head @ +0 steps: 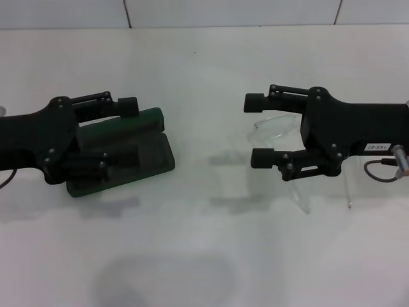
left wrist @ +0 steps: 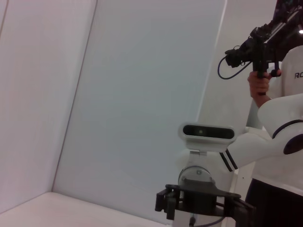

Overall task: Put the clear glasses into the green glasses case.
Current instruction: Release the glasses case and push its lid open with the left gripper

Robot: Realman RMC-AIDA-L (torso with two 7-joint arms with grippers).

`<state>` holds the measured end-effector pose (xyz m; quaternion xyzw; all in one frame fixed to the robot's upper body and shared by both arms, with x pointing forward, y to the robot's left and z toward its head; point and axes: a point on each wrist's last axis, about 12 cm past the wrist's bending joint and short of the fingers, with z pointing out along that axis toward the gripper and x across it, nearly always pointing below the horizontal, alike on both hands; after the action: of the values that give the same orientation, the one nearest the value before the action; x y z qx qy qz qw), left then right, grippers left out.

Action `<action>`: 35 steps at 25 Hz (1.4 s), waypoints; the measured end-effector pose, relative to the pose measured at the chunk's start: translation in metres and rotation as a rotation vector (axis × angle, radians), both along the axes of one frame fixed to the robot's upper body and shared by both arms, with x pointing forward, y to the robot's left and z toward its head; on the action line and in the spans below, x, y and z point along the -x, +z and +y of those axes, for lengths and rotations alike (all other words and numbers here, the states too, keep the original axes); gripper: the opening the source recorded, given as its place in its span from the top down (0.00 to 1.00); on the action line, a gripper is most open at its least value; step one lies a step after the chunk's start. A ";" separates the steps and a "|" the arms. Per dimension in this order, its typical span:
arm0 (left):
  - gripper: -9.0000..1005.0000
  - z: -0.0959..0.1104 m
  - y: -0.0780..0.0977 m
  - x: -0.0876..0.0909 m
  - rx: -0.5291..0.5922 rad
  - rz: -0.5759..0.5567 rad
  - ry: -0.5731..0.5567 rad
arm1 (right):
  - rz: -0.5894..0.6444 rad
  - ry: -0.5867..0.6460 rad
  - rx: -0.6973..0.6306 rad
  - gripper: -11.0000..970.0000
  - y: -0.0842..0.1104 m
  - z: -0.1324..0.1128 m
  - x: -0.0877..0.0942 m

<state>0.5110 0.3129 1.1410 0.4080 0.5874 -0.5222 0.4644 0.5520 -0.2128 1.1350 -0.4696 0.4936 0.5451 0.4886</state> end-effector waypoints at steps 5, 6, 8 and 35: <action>0.17 -0.001 0.000 0.000 0.002 0.001 -0.002 | 0.001 -0.017 -0.008 0.12 0.000 -0.004 0.000; 0.17 -0.001 0.000 0.000 0.004 0.000 -0.001 | -0.002 -0.032 -0.015 0.12 -0.001 -0.007 0.000; 0.17 -0.001 0.000 0.000 0.014 -0.010 0.012 | -0.012 -0.088 -0.040 0.12 -0.001 -0.015 0.000; 0.22 -0.049 0.075 -0.071 -0.809 -0.023 0.257 | 0.006 -0.570 -0.114 0.12 -0.032 -0.105 0.034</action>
<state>0.5822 0.2643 1.2158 0.4865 0.7859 -0.1830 0.3349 0.5184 -0.3180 1.1028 -0.2821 0.5756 0.4139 0.6463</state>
